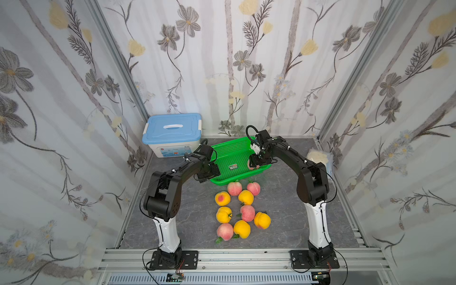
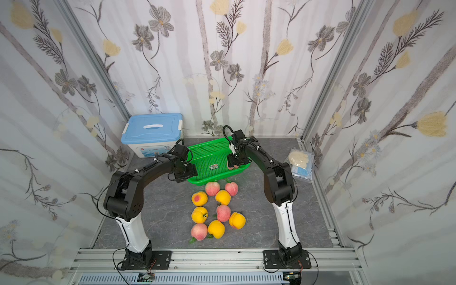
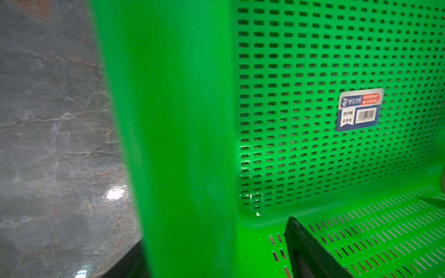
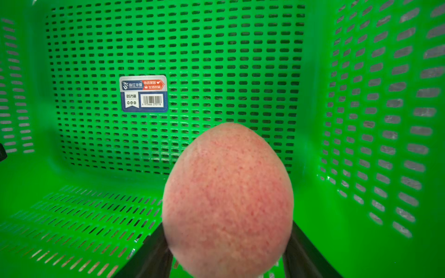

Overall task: Put the peaches into the basket
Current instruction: Place the peach in the basket.

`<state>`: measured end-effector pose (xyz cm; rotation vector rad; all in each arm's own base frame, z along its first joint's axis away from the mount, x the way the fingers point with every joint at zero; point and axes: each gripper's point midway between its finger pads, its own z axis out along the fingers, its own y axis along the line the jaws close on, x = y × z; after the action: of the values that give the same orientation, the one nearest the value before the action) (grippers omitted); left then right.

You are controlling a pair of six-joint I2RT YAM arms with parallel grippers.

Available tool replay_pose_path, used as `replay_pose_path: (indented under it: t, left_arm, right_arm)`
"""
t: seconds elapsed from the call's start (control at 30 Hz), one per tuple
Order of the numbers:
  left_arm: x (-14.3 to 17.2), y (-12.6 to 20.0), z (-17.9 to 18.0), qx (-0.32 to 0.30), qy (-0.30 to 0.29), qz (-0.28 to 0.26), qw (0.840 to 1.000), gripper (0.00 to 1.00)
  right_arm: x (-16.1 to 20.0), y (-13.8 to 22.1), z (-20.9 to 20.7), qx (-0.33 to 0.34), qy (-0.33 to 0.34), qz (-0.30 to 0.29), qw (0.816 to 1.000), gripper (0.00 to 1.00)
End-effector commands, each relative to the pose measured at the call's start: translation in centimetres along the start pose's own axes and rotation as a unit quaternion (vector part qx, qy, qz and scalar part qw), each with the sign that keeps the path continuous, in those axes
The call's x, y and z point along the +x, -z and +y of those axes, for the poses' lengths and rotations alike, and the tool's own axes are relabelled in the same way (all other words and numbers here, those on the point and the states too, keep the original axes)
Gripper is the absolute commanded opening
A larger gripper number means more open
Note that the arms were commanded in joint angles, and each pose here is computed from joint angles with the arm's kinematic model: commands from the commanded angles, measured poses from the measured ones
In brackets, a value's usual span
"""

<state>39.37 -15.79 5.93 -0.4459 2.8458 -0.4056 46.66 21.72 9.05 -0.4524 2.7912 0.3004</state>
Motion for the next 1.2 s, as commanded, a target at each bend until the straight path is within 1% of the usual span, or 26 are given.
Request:
replay_pose_path:
  t: [0.0, 0.2, 0.33, 0.53, 0.73, 0.97, 1.17]
  left_arm:
    - [0.3, -0.1, 0.4, -0.011, -0.004, 0.006, 1.0, 0.77]
    - [0.3, -0.3, 0.6, -0.016, -0.007, 0.006, 1.0, 0.78]
    - [0.2, -0.3, 0.6, -0.018, -0.009, 0.006, 1.0, 0.78]
    - [0.2, -0.3, 0.6, -0.019, -0.01, 0.007, 1.0, 0.78]
    - [0.2, -0.1, 0.6, -0.017, -0.01, 0.006, 1.0, 0.78]
    - [0.1, 0.4, 0.5, -0.016, -0.013, 0.001, 1.0, 0.78]
    - [0.2, 0.6, 0.5, -0.015, -0.013, 0.001, 1.0, 0.79]
  right_arm:
    - [0.4, -0.2, -0.4, 0.005, 0.001, 0.012, 1.0, 0.59]
    - [1.1, -0.5, -1.1, 0.014, -0.003, 0.025, 1.0, 0.59]
    - [2.5, -0.3, -1.1, 0.013, -0.006, 0.039, 0.999, 0.59]
    - [4.2, 0.7, -0.4, 0.013, -0.003, 0.047, 0.999, 0.59]
    - [5.0, 1.9, 0.6, 0.008, -0.002, 0.044, 0.999, 0.59]
    - [6.5, 1.1, 0.4, 0.009, -0.007, 0.064, 0.998, 0.61]
    - [6.2, 0.9, 0.6, 0.003, -0.009, 0.065, 0.998, 0.63]
